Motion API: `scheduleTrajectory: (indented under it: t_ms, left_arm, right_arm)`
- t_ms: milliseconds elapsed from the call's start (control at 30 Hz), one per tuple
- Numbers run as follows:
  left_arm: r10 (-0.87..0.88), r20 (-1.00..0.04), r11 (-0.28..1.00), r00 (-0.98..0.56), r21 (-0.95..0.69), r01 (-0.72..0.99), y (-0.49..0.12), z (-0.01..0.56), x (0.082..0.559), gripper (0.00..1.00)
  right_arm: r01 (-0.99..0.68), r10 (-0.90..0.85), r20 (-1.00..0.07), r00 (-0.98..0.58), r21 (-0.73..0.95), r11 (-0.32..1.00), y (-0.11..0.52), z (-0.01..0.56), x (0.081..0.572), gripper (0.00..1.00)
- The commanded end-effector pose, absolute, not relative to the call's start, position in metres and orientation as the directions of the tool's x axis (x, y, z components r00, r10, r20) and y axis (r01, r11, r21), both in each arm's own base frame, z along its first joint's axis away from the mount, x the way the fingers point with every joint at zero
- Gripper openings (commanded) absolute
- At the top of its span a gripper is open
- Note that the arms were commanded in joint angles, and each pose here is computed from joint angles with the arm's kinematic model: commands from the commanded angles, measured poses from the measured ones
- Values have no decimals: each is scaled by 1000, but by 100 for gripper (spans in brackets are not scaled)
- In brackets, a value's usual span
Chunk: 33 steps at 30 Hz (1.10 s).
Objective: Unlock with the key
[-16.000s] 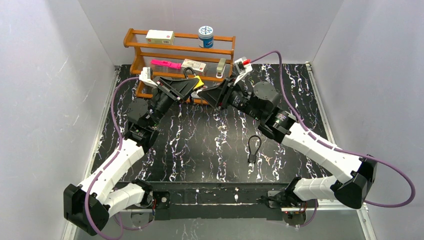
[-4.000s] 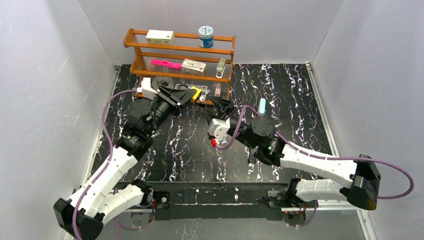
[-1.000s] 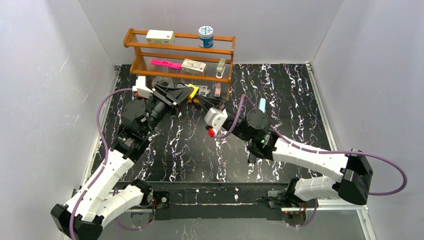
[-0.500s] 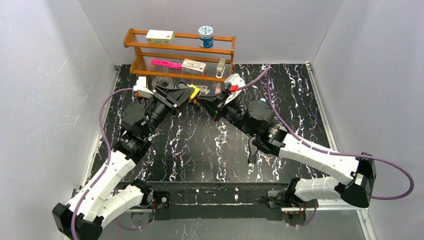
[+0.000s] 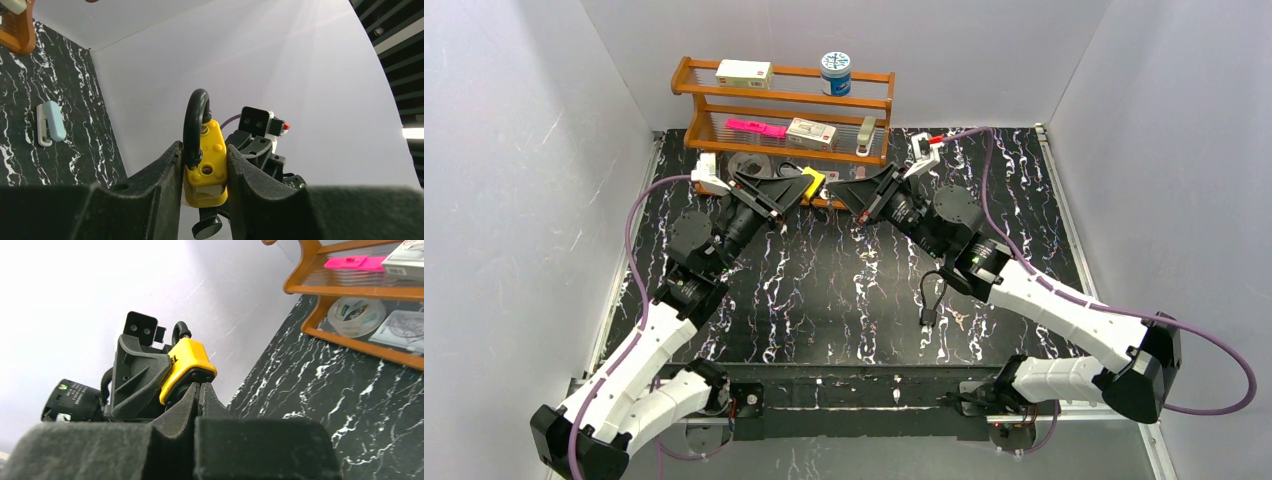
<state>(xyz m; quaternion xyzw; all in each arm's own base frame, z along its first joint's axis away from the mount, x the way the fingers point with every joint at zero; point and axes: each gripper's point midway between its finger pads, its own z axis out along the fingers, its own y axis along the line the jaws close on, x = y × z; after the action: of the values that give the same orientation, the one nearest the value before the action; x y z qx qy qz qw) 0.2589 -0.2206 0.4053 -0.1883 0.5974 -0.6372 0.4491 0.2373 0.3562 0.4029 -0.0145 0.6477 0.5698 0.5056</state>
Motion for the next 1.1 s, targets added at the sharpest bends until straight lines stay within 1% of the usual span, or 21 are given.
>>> scheduleTrajectory:
  t_ms: [0,100,167,200,233,267,300,333,400,500,600,700,767,867,967,1067]
  left_arm:
    - [-807,-307,0,-505,-855,519,-212,464,228,0]
    - [-809,-305,1,-502,-855,518,-212,463,229,0]
    - [-809,-307,3,-501,-855,519,-211,463,228,0]
    - [-810,-306,3,-501,-855,518,-211,463,229,0]
    - [-808,-308,3,-501,-854,520,-212,463,228,0]
    - [-808,-310,5,-501,-854,520,-212,462,228,0]
    - [-807,-311,5,-502,-853,521,-212,462,228,0]
    - [-806,-316,6,-501,-850,527,-212,463,227,0]
    - [-801,-344,17,-490,-831,555,-213,465,224,0]
    - [-771,-451,84,-450,-771,631,-216,465,217,0]
    - [-683,-603,152,-411,-668,728,-227,463,204,0]
    - [-566,-735,187,-374,-556,810,-239,452,191,0]
    - [-497,-792,178,-353,-491,853,-246,446,183,0]
    - [-401,-867,159,-296,-384,909,-253,438,172,0]
    - [-320,-924,145,-209,-265,953,-256,425,164,0]
    - [-271,-954,128,-130,-169,977,-256,413,157,0]
  right_arm:
    - [-533,607,-569,-555,803,265,353,414,235,1]
    - [-603,605,-632,-484,742,293,346,421,233,1]
    - [-713,584,-726,-363,620,328,341,433,229,1]
    - [-745,566,-761,-318,569,347,339,435,227,6]
    - [-782,538,-801,-263,503,367,338,437,224,16]
    - [-819,493,-849,-188,412,398,338,436,222,31]
    - [-835,465,-871,-158,369,408,338,435,221,41]
    - [-852,429,-895,-123,317,417,339,433,219,45]
    - [-877,382,-920,-85,251,410,342,429,214,50]
    - [-883,357,-930,-88,239,405,341,428,210,53]
    - [-868,371,-919,-134,289,403,331,428,208,58]
    - [-910,347,-922,-172,283,302,328,423,188,64]
    - [-931,310,-928,-205,283,229,329,414,175,68]
    - [-940,287,-928,-239,295,170,326,406,161,69]
    - [-939,310,-914,-262,316,138,320,409,151,69]
    - [-933,326,-903,-281,336,126,317,414,148,68]
